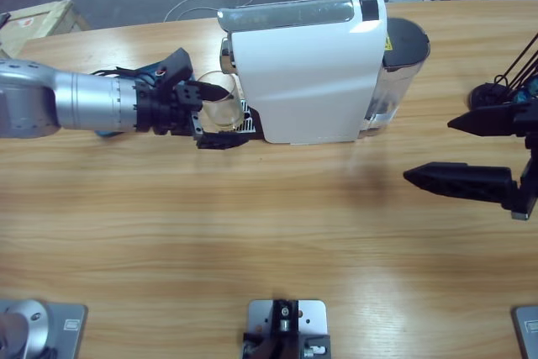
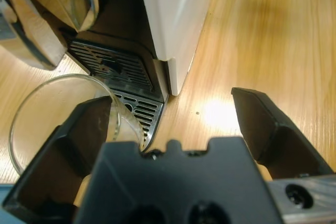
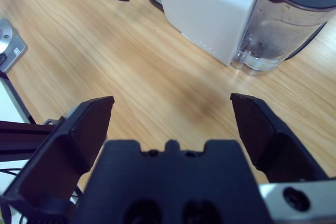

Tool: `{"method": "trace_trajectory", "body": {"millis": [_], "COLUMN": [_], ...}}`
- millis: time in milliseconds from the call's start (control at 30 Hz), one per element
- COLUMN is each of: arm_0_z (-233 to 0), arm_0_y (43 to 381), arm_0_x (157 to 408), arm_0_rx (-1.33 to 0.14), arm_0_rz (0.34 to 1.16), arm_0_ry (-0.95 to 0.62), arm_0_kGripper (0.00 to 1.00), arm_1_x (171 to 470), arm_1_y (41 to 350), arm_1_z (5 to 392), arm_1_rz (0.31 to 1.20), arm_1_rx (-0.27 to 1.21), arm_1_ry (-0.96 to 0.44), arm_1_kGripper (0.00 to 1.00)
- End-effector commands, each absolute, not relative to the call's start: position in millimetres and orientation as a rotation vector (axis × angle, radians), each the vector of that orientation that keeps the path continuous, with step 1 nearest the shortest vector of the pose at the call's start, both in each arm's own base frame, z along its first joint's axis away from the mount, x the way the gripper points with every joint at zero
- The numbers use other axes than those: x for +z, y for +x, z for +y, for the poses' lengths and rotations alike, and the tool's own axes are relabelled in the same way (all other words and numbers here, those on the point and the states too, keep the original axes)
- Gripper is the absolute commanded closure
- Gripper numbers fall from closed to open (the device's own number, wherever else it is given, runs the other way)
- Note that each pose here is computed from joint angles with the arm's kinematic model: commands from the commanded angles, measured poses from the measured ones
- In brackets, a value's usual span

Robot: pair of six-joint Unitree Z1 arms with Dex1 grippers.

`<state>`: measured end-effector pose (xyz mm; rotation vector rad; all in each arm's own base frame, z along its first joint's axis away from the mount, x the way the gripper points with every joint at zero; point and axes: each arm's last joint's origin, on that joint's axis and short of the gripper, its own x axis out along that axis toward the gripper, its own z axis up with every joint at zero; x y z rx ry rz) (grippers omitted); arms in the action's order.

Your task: Pour coffee

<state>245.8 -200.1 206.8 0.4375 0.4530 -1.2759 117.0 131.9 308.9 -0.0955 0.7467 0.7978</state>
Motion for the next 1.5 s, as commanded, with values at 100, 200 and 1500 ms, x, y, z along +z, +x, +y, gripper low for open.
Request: {"method": "trace_trajectory", "body": {"millis": [100,200,1500], "arm_0_z": [-200,-203,-175], "arm_0_y": [238,243,221], "arm_0_x": [203,203,235], "arm_0_rx": [-1.295,-1.295,-1.122], "arm_0_rz": [0.467,0.461,0.403], "arm_0_ry": [0.422,0.421,0.441], "arm_0_kGripper": [0.023,0.023,0.016], "arm_1_x": [300,299,297], "arm_1_y": [117,117,120], "arm_1_z": [130,129,133], "arm_1_rz": [0.766,0.766,0.757], "arm_1_rx": [0.778,0.777,0.781], "arm_1_ry": [-0.095,-0.095,-0.091], "arm_1_kGripper": [0.000,0.000,0.000]}}
